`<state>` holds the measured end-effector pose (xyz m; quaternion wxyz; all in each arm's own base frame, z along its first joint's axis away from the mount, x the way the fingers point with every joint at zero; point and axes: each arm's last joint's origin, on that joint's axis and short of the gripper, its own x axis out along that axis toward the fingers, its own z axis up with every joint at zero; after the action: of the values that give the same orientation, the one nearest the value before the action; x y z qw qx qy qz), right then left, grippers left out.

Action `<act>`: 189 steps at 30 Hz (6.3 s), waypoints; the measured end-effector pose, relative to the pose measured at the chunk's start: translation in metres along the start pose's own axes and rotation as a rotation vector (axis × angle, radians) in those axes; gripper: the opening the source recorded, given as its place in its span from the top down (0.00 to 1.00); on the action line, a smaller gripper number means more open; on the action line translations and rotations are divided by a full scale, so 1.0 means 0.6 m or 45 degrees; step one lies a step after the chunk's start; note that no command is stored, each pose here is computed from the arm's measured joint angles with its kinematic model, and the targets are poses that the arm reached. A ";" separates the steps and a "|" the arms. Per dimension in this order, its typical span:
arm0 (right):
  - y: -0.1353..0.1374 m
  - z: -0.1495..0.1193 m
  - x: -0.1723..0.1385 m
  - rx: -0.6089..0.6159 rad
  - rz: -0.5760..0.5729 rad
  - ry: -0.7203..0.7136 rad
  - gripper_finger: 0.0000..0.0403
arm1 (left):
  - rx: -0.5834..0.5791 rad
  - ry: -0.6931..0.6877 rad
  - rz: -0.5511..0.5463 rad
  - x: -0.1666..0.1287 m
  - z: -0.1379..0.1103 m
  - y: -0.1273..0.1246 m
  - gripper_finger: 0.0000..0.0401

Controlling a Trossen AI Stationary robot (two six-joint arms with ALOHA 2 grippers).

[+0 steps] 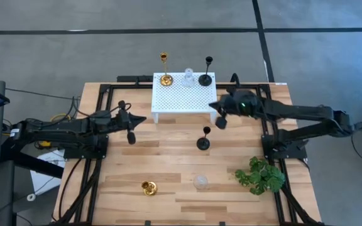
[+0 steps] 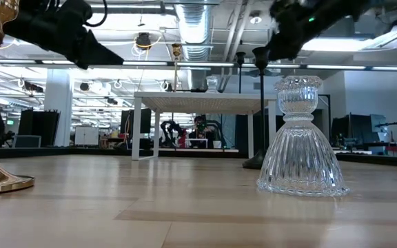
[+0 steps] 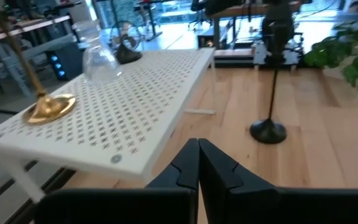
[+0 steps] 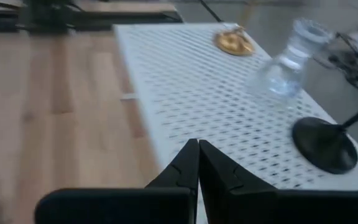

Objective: Pick & Place candle stick holders
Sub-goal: Put the top transparent candle holder on the shelf, then put the black candle holder on the shelf aligned with the other black candle holder

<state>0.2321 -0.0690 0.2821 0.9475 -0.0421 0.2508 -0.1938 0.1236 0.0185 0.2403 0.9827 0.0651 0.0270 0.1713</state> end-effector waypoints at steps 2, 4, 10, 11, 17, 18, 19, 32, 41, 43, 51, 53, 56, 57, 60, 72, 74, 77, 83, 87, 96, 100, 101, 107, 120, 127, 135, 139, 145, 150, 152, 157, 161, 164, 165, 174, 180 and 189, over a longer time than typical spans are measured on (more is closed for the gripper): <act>-0.019 0.007 0.026 0.006 -0.028 0.041 1.00 | 0.000 -0.013 -0.028 0.000 0.001 -0.001 0.99; -0.035 0.014 0.053 0.005 -0.030 0.069 1.00 | -0.001 -0.019 -0.032 0.000 0.002 -0.001 0.99; -0.072 0.044 0.123 0.011 -0.035 0.104 1.00 | 0.001 -0.018 -0.033 0.000 0.002 -0.001 0.98; -0.076 0.049 0.134 0.005 -0.042 0.105 1.00 | 0.001 -0.018 -0.033 0.000 0.002 -0.001 0.98; -0.101 0.068 0.184 0.012 -0.089 0.078 1.00 | 0.001 -0.017 -0.033 0.000 0.002 -0.001 0.98; -0.103 0.069 0.192 0.006 -0.100 0.084 1.00 | 0.001 -0.017 -0.033 0.000 0.002 -0.001 0.98; -0.108 0.070 0.200 0.008 -0.125 0.090 1.00 | 0.002 -0.017 -0.034 0.000 0.002 -0.001 0.98; -0.091 0.068 0.230 -0.001 -0.222 0.147 1.00 | 0.002 -0.017 -0.034 0.000 0.002 -0.001 0.98; -0.068 0.081 0.218 -0.016 -0.285 0.134 1.00 | 0.002 -0.017 -0.033 0.000 0.002 -0.001 0.98; -0.062 0.082 0.217 -0.019 -0.346 0.144 1.00 | 0.002 -0.017 -0.032 0.000 0.002 -0.001 0.98; -0.046 0.088 0.216 -0.036 -0.427 0.127 1.00 | 0.002 -0.018 -0.032 0.000 0.002 -0.001 0.99; -0.048 0.090 0.216 -0.029 -0.438 0.109 1.00 | 0.002 -0.019 -0.032 0.000 0.002 -0.001 0.99; -0.056 0.092 0.217 -0.015 -0.454 0.087 1.00 | 0.001 -0.021 -0.032 0.000 0.003 -0.001 0.99; -0.058 0.092 0.217 -0.012 -0.459 0.085 1.00 | 0.001 -0.022 -0.032 0.000 0.003 -0.001 0.98; -0.065 0.091 0.217 -0.005 -0.468 0.082 1.00 | 0.001 -0.022 -0.032 0.000 0.003 -0.001 0.98; -0.077 0.096 0.219 0.020 -0.359 0.007 1.00 | 0.000 -0.026 -0.032 0.000 0.003 -0.001 0.98; -0.077 0.096 0.219 0.015 -0.349 0.007 1.00 | 0.000 -0.026 -0.032 0.000 0.003 -0.001 0.98; -0.074 0.094 0.220 0.021 -0.332 0.021 1.00 | 0.000 -0.027 -0.032 0.000 0.004 -0.001 0.98; -0.057 0.084 0.218 -0.001 -0.339 0.125 1.00 | 0.000 -0.026 -0.032 0.000 0.003 -0.001 0.98; -0.042 0.079 0.216 -0.034 -0.316 0.181 1.00 | 0.001 -0.024 -0.032 0.000 0.003 -0.001 0.98; -0.014 0.091 0.164 -0.114 -0.271 0.258 1.00 | 0.001 -0.022 -0.032 0.000 0.003 -0.001 0.98; -0.010 0.107 0.113 -0.149 -0.247 0.252 1.00 | 0.001 -0.022 -0.032 0.000 0.003 -0.001 0.98; -0.011 0.110 0.100 -0.150 -0.244 0.251 1.00 | 0.001 -0.022 -0.032 0.000 0.003 -0.001 0.98; -0.012 0.105 0.021 -0.115 -0.232 0.215 1.00 | 0.002 -0.019 -0.032 0.000 0.003 -0.001 0.98; 0.058 -0.069 -0.058 0.040 0.177 0.029 1.00 | 0.030 -0.020 -0.032 0.000 0.003 -0.001 0.98; 0.100 -0.127 -0.050 0.090 0.433 0.094 1.00 | 0.028 -0.026 -0.031 0.000 0.004 -0.001 0.98; 0.115 -0.134 -0.009 0.155 0.368 0.091 0.98 | 0.026 -0.027 -0.031 0.000 0.004 -0.001 0.98; 0.119 -0.138 0.010 0.162 0.362 0.102 0.87 | 0.025 -0.027 -0.031 0.000 0.004 -0.001 0.98; 0.125 -0.148 0.029 0.177 0.352 0.150 0.60 | 0.024 -0.026 -0.032 0.000 0.004 -0.001 0.98; 0.131 -0.146 0.042 0.188 0.361 0.106 0.42 | 0.024 -0.026 -0.031 0.000 0.004 -0.001 0.98; 0.134 -0.146 0.047 0.192 0.372 0.089 0.40 | 0.024 -0.026 -0.031 0.000 0.004 -0.001 0.98; 0.138 -0.142 0.054 0.204 0.407 0.047 0.47 | 0.024 -0.026 -0.031 0.000 0.004 -0.001 0.98; 0.138 -0.140 0.054 0.228 0.408 0.033 0.64 | 0.024 -0.026 -0.031 0.000 0.003 -0.001 0.98; 0.138 -0.139 0.054 0.242 0.409 0.031 0.80 | 0.024 -0.025 -0.031 0.000 0.003 -0.001 0.98; 0.138 -0.138 0.054 0.241 0.408 0.034 0.86 | 0.024 -0.025 -0.032 0.000 0.003 -0.001 0.98; 0.138 -0.073 0.049 0.222 0.414 0.089 0.98 | 0.024 -0.023 -0.032 0.000 0.003 -0.001 0.98; 0.128 0.021 0.023 0.143 0.402 0.102 0.98 | 0.024 -0.022 -0.032 0.000 0.003 -0.001 0.98; 0.072 0.130 -0.017 -0.011 0.247 -0.011 0.99 | 0.024 -0.022 -0.032 0.000 0.003 -0.001 0.98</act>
<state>0.2770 -0.0267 0.3472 0.9627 -0.0224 0.2506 -0.0999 0.1240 0.0177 0.2420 0.9843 0.0756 0.0207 0.1581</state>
